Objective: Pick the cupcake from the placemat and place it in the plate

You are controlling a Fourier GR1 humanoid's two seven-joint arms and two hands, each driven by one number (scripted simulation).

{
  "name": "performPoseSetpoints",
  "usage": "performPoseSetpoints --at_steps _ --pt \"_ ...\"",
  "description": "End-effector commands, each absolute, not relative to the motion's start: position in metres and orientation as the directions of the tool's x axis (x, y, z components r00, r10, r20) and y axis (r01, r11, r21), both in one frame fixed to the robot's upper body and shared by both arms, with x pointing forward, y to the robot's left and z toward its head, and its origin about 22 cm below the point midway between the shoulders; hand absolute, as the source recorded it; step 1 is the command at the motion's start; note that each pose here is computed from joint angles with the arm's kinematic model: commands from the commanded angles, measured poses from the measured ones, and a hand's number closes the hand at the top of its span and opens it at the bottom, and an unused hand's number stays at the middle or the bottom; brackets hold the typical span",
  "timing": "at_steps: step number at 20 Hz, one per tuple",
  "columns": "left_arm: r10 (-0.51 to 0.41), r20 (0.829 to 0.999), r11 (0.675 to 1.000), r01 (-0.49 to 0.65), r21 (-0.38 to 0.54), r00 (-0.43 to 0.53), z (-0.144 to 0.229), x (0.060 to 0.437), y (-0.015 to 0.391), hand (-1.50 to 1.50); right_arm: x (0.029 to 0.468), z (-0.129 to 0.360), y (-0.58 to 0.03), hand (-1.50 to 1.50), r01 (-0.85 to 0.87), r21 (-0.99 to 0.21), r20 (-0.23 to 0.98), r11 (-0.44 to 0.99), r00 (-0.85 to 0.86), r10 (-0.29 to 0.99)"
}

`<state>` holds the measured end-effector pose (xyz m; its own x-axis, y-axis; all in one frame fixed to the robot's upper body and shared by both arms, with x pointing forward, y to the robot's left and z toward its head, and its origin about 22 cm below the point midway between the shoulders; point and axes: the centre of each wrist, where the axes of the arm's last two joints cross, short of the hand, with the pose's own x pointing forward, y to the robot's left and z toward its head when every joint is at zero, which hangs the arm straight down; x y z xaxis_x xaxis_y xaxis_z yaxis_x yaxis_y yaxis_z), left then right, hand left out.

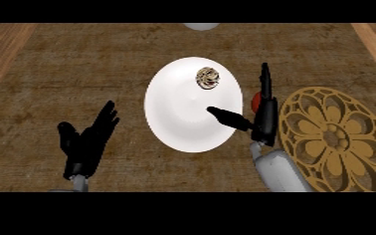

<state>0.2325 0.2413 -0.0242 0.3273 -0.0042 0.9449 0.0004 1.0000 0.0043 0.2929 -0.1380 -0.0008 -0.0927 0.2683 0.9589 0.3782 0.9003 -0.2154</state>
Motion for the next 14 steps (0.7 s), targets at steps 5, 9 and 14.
performPoseSetpoints --at_steps 5,9,14 --pt "-0.02 0.926 1.0 -0.005 0.023 0.378 -0.034 0.234 0.255 0.0 0.219 -0.006 -0.174 -1.5 0.244 -0.244 0.956 0.939 -0.101 0.275" --pt "-0.015 0.924 1.0 0.005 0.015 0.381 -0.035 0.228 0.265 0.0 0.193 -0.017 -0.152 -1.5 0.236 -0.307 0.938 0.922 -0.09 0.336" --pt "-0.013 0.923 1.0 0.002 0.013 0.385 -0.04 0.235 0.217 0.0 0.151 -0.022 -0.177 -1.5 0.211 -0.359 0.926 0.909 -0.043 0.375"
